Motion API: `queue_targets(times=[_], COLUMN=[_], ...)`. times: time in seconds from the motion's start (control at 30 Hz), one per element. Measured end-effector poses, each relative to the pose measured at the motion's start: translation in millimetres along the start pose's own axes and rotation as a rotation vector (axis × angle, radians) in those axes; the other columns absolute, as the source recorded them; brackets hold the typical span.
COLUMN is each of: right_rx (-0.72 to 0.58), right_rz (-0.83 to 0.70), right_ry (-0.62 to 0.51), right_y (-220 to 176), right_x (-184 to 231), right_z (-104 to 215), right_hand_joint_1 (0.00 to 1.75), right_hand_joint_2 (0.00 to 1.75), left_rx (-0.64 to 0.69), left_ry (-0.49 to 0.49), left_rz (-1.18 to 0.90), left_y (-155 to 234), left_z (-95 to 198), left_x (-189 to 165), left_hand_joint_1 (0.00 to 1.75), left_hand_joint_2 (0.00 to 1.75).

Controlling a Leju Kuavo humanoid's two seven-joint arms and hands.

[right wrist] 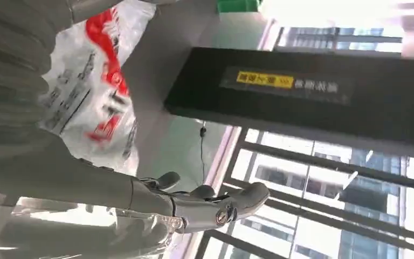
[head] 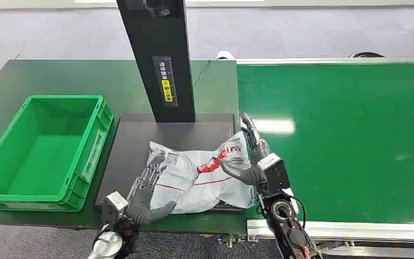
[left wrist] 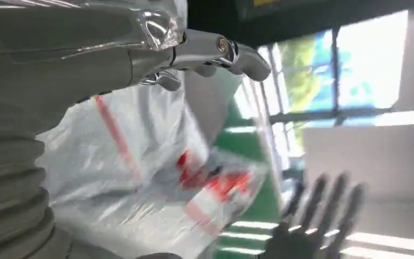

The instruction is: Moved the parcel from conveyor to table for the left to box.

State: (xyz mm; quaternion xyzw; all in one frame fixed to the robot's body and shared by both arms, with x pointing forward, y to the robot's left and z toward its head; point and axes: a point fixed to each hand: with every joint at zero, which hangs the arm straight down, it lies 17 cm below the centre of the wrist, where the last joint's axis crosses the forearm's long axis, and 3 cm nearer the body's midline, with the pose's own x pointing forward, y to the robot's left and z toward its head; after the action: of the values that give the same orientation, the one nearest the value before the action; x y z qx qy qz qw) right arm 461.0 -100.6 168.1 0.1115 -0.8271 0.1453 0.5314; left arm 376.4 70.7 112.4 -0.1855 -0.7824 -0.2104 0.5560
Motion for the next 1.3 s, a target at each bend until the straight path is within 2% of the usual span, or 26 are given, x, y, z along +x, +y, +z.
queue_targets(times=[0.1,0.17,0.33,0.6,0.73,0.77,0.8,0.83,1.3], right_rx=[0.009,0.034,0.069,0.11,0.114,0.112,0.111,0.109,0.092], right_rz=[0.014,0.037,0.057,0.06,0.065,0.065,0.067,0.068,0.062], right_ry=[0.022,0.035,0.071,0.125,0.143,0.151,0.157,0.161,0.176], right_y=[-1.5,5.2,18.1,39.5,42.8,42.5,42.4,41.9,39.1], right_x=[-6.9,-13.2,-26.3,-40.4,-44.9,-46.7,-48.4,-49.8,-52.8], right_z=[4.5,10.1,19.1,29.9,34.0,35.6,37.6,39.4,46.1], right_hand_joint_1=[0.0,0.0,0.0,0.0,0.0,0.0,0.0,0.0,0.0], right_hand_joint_2=[1.75,1.75,1.75,1.75,1.75,1.75,1.75,1.75,1.75], left_rx=[-0.112,-0.196,-0.242,-0.387,-0.371,-0.358,-0.348,-0.335,-0.237], left_ry=[0.168,0.179,0.193,0.306,0.352,0.36,0.364,0.363,0.364], left_rz=[-0.387,-0.564,-0.61,-0.757,-0.837,-0.839,-0.836,-0.829,-0.788], left_y=[-24.0,-41.8,-53.5,-68.1,-60.8,-59.3,-58.2,-56.7,-35.6], left_z=[3.9,6.3,2.9,7.1,-0.8,-2.7,-4.4,-6.9,-23.3], left_x=[-45.5,-56.6,-60.9,-90.8,-100.1,-100.6,-100.3,-98.8,-88.4], left_hand_joint_1=[0.0,0.0,0.0,0.0,0.0,0.31,1.29,1.47,1.47], left_hand_joint_2=[1.75,1.75,1.75,1.75,1.75,1.75,1.75,1.75,1.75])
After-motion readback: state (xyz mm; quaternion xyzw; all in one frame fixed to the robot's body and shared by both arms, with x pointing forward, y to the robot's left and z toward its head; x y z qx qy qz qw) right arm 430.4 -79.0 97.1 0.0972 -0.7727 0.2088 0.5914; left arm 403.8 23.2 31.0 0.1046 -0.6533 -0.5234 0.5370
